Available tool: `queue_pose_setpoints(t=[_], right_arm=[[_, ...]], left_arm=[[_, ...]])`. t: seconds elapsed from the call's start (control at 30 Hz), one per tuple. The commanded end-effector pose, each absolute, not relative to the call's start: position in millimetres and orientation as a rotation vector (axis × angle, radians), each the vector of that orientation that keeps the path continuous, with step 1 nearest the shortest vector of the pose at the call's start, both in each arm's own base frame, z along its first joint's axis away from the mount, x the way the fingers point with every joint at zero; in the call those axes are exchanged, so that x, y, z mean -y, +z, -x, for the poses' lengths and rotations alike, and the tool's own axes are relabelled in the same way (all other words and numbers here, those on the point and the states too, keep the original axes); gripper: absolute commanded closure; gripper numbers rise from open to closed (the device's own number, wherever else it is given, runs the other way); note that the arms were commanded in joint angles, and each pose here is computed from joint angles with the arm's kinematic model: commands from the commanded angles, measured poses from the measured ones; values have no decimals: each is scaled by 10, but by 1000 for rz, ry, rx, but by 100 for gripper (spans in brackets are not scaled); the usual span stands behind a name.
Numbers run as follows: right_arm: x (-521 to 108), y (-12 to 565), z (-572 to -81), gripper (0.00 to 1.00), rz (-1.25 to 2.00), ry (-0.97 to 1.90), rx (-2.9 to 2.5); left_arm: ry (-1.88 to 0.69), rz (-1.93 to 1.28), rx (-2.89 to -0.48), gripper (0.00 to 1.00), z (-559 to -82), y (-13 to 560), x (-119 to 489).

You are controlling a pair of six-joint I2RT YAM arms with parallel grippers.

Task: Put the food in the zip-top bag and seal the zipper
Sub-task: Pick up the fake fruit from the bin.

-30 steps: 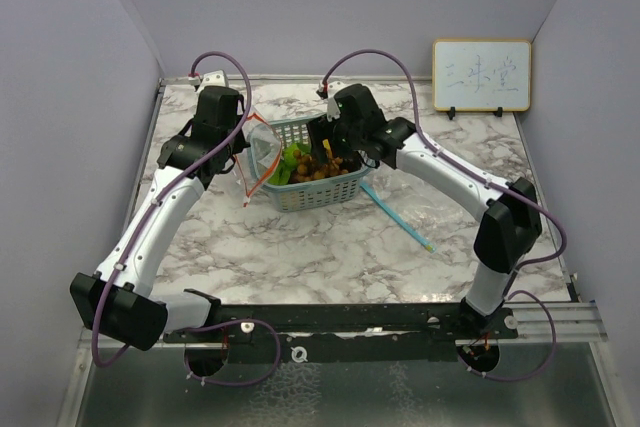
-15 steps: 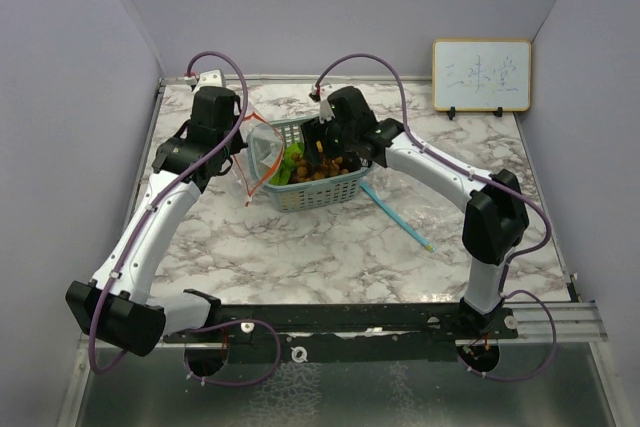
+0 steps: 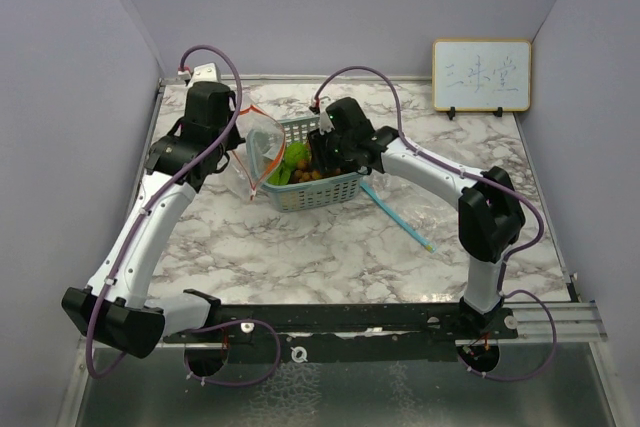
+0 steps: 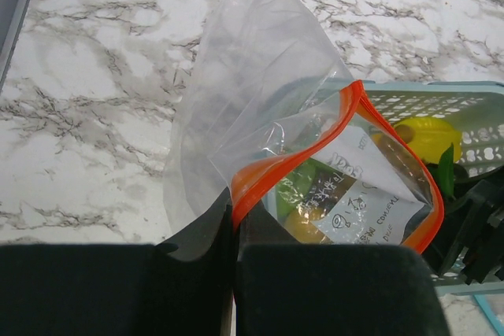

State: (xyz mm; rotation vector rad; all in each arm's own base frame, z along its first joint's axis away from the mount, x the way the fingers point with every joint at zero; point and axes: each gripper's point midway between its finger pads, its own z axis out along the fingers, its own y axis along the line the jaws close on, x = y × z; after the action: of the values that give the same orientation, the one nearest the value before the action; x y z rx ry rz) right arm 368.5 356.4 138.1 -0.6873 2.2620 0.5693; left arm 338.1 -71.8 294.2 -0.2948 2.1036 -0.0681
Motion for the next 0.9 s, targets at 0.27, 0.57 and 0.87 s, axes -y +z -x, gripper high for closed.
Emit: queue_pose_setpoints(t=[0.27,0.57,0.87], right_arm=[[-3437,3057,-3858,98,549,669,-1944],[-3111,4359,-3598,98,566,934,-1639],[-3457,4697,-2704,98,925,1471,-1390]], left_arm=[[-155,293,-2011,100,-3530,3623,826],[-201,280,-2044,100,-3789,3468,1009],[-258,276,-2026,100,-3956,3592,1138]])
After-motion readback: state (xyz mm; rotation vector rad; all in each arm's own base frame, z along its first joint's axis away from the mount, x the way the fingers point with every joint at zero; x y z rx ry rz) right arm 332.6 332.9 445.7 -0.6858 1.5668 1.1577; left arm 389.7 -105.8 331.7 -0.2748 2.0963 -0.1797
